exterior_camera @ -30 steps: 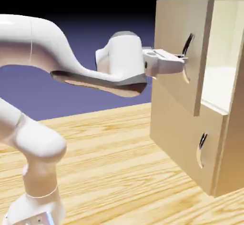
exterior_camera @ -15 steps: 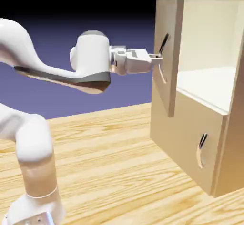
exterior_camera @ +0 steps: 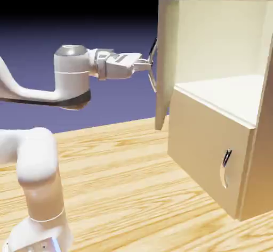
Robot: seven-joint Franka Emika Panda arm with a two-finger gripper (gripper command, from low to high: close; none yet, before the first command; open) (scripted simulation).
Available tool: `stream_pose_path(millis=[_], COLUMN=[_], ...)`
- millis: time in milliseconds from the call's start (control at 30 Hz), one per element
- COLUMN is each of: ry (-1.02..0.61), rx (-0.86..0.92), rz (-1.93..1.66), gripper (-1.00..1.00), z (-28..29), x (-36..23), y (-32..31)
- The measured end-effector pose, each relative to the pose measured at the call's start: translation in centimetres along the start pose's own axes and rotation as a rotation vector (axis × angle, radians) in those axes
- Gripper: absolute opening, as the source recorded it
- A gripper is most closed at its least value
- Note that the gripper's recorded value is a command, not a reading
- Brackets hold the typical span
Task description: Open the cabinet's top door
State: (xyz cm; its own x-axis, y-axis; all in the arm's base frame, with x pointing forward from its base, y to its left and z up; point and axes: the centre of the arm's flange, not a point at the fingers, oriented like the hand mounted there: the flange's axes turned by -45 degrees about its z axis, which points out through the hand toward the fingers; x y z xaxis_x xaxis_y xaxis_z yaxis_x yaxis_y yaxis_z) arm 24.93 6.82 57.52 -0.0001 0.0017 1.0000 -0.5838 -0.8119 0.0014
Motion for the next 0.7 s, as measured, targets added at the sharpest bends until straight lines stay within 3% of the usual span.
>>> stream_pose_path(millis=[700], ry=[-0.001], rx=[-0.456], rz=[0.001], gripper=[-1.00], z=[-18.3], x=[0.0], y=[-11.1])
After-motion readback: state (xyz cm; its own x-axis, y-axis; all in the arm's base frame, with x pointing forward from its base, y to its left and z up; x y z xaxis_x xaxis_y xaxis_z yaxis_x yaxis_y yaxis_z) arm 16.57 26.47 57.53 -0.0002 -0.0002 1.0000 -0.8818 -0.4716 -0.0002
